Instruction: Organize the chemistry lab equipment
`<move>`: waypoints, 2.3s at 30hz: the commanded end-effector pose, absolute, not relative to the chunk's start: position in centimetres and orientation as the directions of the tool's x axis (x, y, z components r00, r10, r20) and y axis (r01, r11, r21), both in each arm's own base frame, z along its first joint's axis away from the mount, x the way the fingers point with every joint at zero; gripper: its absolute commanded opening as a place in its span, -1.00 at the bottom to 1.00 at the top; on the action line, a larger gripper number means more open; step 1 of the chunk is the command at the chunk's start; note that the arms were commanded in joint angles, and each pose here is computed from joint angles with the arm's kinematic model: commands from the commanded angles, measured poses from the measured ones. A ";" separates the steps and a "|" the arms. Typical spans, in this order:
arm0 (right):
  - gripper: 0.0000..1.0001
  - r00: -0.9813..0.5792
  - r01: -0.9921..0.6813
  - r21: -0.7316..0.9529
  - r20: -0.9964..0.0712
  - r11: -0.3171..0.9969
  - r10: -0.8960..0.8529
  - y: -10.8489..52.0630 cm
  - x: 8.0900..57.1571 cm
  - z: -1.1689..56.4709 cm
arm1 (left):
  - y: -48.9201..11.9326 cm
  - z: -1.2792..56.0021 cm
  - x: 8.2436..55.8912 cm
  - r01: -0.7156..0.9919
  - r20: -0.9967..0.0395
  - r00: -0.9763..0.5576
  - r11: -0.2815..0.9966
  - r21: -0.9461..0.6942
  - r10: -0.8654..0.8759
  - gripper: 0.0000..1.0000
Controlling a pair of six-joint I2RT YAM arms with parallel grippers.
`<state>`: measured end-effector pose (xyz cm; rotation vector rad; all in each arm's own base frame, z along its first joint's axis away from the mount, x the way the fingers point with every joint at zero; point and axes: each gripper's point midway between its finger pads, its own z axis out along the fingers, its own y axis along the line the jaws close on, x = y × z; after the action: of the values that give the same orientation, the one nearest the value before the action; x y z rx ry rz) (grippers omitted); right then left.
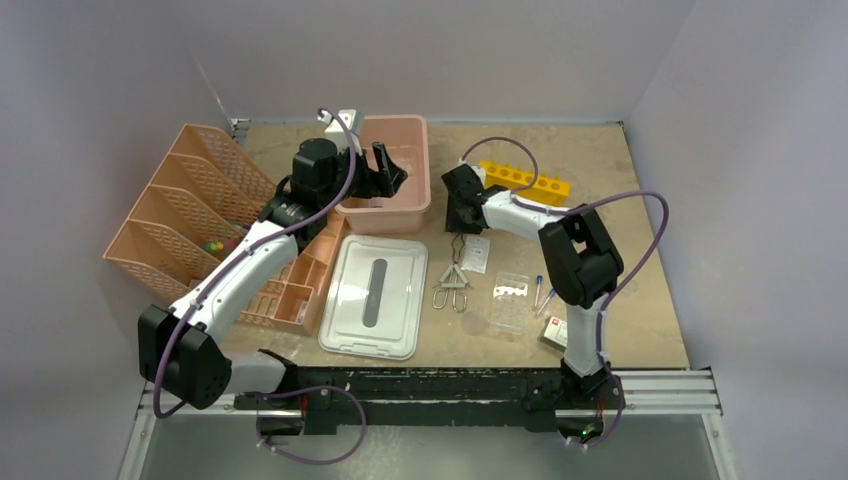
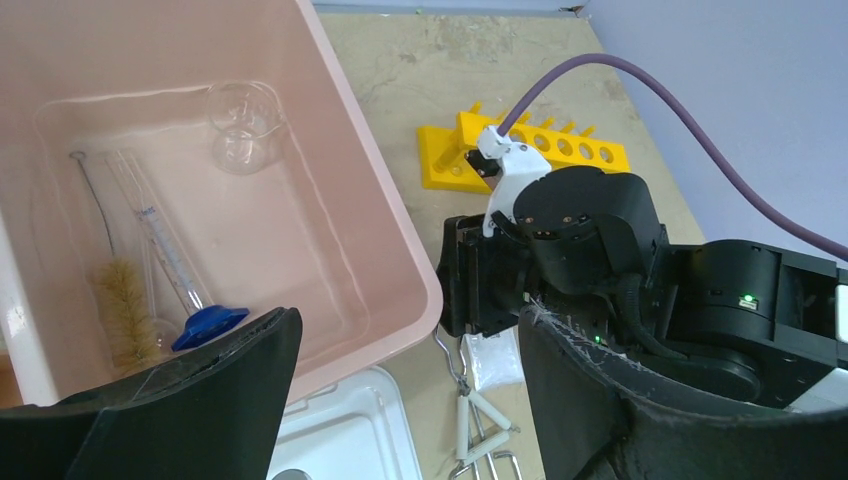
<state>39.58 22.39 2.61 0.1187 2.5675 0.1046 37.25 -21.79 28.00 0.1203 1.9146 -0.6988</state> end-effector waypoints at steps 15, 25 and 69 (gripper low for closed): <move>-1.00 -0.788 0.097 0.054 -0.605 0.994 0.110 22.0 42.3 2.6 | -22.5 29.4 37.5 0.416 -0.868 -0.425 0.797 -0.438 -0.256 0.56; -1.00 -0.655 0.035 0.131 -0.746 0.991 0.122 22.4 44.0 10.0 | -23.6 28.6 37.4 0.423 -0.839 -0.469 0.763 -0.488 -0.276 0.55; -1.00 -0.273 -0.078 0.476 -0.855 0.876 0.441 17.9 39.7 31.5 | -36.4 23.7 33.4 0.647 -0.793 -0.597 0.513 -0.564 -0.120 0.42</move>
<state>39.92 18.73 25.32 0.1996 1.9166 0.3852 32.99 -35.05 20.44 0.3458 2.0505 -1.0901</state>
